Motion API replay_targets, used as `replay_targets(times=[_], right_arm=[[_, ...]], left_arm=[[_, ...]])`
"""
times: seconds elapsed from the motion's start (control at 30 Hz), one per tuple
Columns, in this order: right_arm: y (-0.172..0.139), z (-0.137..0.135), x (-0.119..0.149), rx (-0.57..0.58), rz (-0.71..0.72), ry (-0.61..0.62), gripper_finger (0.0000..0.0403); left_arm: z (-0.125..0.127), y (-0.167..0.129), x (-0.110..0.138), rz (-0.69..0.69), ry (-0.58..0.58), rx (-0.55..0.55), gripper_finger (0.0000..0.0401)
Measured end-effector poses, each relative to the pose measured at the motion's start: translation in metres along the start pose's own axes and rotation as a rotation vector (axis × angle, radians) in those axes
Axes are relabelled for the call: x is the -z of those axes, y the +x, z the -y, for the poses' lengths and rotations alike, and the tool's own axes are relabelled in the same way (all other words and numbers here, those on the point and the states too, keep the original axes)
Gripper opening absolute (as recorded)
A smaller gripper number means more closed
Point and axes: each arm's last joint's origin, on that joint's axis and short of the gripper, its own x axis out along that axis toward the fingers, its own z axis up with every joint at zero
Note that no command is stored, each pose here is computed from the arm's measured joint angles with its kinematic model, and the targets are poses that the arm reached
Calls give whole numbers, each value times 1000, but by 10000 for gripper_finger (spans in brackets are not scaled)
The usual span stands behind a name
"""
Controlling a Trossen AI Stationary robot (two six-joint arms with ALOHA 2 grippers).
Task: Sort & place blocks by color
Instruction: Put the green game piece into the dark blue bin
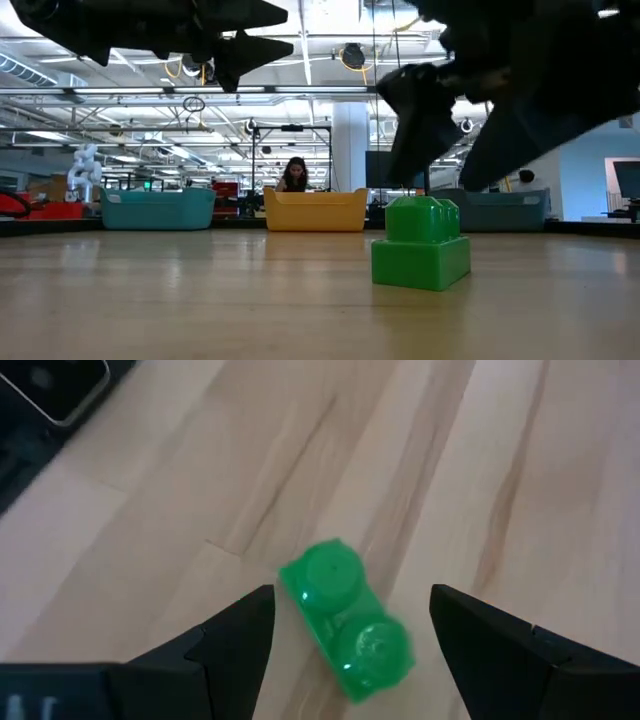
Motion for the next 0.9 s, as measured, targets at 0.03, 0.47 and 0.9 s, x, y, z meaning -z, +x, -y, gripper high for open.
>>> replay_targets(times=[0.03, 0.47, 0.9], right_arm=[[3, 0, 2, -1, -10, 4, 263], [20, 6, 12, 12, -64, 3, 263], [20, 8, 12, 21, -59, 8, 211]], left_arm=[[1, 0, 1, -3, -6, -2, 232], [7, 0, 1, 0, 10, 15, 232], [6, 0, 0, 6, 1, 6, 232]])
